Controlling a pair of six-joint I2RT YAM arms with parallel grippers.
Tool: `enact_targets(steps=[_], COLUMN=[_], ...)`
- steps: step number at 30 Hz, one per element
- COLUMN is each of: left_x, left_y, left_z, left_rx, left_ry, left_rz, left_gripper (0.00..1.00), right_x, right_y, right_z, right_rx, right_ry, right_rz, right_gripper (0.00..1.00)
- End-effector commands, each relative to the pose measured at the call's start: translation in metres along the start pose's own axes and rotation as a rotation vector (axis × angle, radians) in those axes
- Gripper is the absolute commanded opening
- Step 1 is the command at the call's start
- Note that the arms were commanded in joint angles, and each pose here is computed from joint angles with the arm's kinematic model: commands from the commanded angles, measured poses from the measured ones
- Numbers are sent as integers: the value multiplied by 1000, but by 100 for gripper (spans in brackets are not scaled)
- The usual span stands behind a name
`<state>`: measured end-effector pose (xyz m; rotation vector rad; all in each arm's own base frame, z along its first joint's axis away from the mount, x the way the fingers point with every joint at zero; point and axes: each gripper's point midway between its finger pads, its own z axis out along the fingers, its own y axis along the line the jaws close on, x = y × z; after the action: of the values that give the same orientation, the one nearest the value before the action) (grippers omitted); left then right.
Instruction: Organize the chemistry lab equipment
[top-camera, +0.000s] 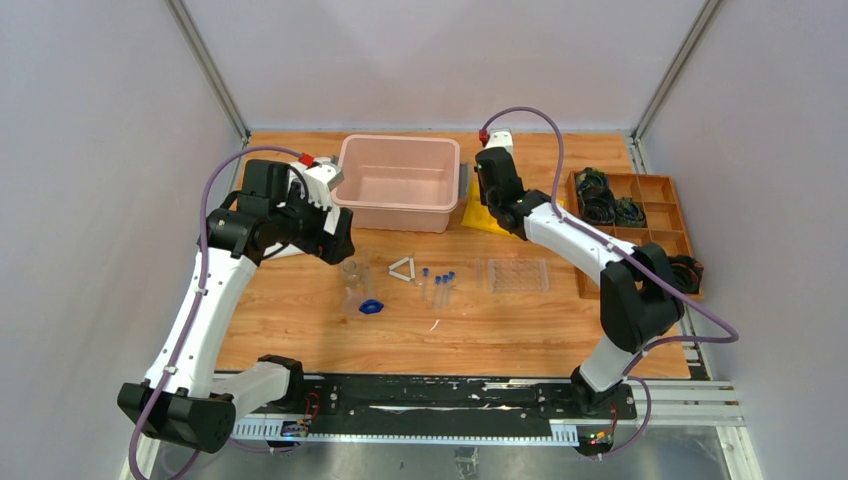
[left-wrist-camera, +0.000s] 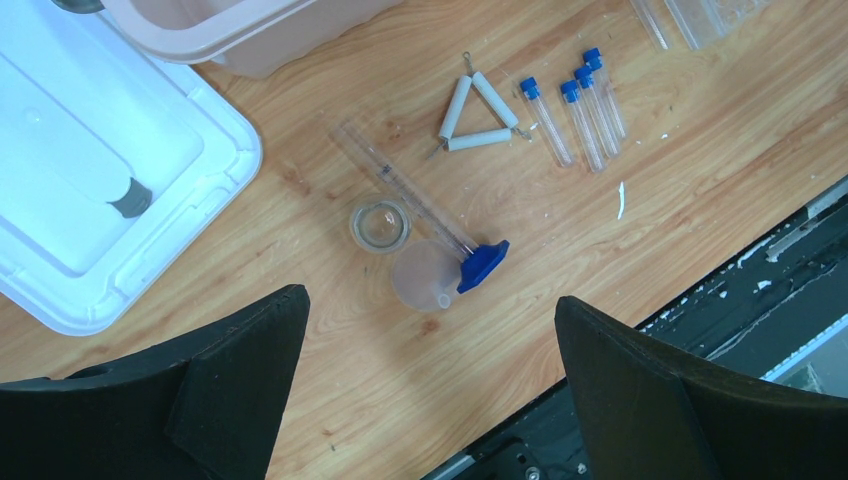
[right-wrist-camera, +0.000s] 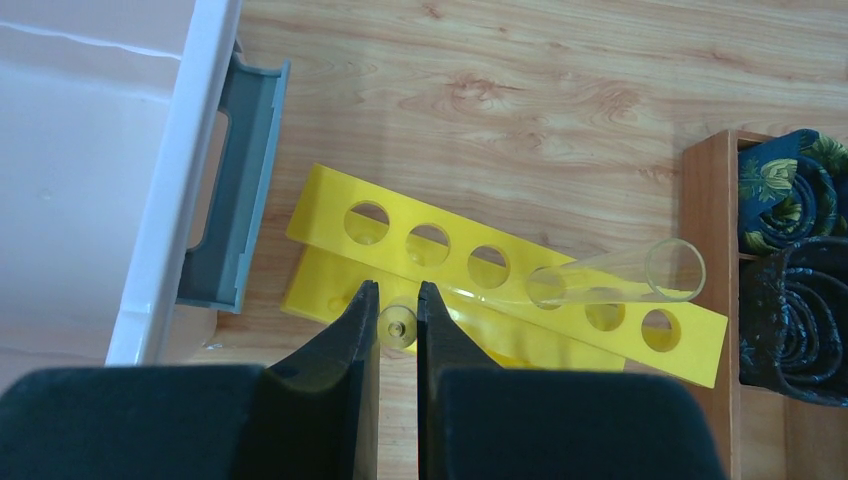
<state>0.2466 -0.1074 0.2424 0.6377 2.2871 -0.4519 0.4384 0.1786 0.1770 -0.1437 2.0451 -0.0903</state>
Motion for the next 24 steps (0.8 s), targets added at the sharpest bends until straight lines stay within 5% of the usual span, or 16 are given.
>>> enact_targets(steps=[1,24], left_x=[-13,-16], left_y=[0,1], left_z=[-5,-4], left_rx=[-6,-3], left_ry=[-38,-39], left_rz=[12,9], left_gripper=[100,100], right_x=[6,37], right_y=[-7,-9], right_z=[9,15], right_rx=[38,57], right_ry=[-2,59], right_rz=[-3,-5], right_gripper=[0,0])
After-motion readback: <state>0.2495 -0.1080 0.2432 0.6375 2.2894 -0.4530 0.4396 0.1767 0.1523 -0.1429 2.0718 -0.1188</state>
